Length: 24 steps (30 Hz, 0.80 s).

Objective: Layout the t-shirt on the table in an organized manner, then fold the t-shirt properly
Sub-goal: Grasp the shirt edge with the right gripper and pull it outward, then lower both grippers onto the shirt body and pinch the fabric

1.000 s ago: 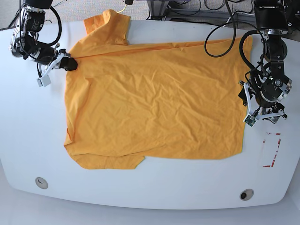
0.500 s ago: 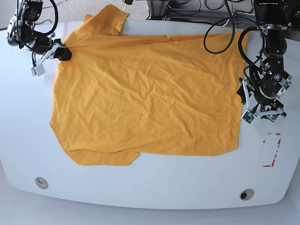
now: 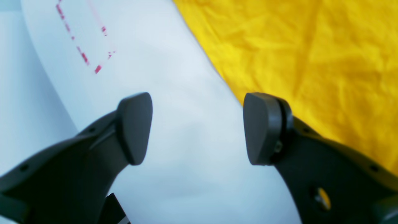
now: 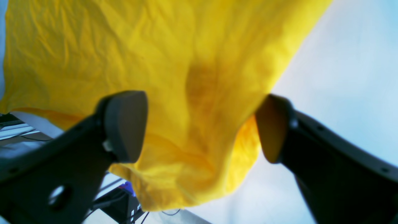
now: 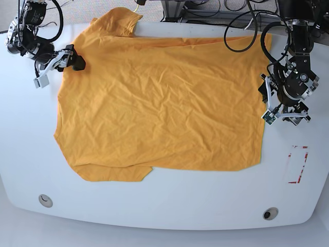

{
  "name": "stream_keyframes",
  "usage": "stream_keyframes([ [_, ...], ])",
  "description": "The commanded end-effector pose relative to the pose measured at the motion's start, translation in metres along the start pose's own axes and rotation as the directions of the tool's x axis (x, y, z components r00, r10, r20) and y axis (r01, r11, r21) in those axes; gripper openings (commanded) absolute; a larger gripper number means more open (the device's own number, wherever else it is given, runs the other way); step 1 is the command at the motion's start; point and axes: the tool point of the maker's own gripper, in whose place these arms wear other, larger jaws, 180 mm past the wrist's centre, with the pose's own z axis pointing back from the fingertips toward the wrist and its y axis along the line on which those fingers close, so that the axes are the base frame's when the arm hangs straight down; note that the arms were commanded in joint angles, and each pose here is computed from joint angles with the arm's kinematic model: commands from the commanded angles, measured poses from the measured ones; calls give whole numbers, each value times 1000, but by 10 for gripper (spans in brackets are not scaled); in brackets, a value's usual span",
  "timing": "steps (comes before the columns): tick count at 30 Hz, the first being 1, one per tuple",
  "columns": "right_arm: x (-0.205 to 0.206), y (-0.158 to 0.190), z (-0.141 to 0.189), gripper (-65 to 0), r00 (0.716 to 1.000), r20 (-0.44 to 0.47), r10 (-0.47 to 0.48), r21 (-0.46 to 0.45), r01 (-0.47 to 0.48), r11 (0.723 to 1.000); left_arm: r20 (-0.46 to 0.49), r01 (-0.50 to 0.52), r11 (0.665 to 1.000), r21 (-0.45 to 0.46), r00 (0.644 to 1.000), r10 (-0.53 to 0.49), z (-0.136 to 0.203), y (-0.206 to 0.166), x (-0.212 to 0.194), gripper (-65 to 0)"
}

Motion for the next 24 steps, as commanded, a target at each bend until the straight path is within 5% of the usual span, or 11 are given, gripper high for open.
stream_keyframes([
  [1,23,6,9,0,997,55,56,0,-56,998,31,-31,999,39,999,30,7,13,6,-215],
  [11,76,47,14,0,957,162,241,17,-246,969,44,-71,997,35,997,70,6,10,6,-221],
  [17,82,84,-15,0,938,135,318,115,-334,936,35,-75,997,13,997,75,4,0,3,-222],
  [24,63,86,-48,-5,927,35,374,54,-375,925,31,-37,999,-18,999,37,0,-13,6,-222],
])
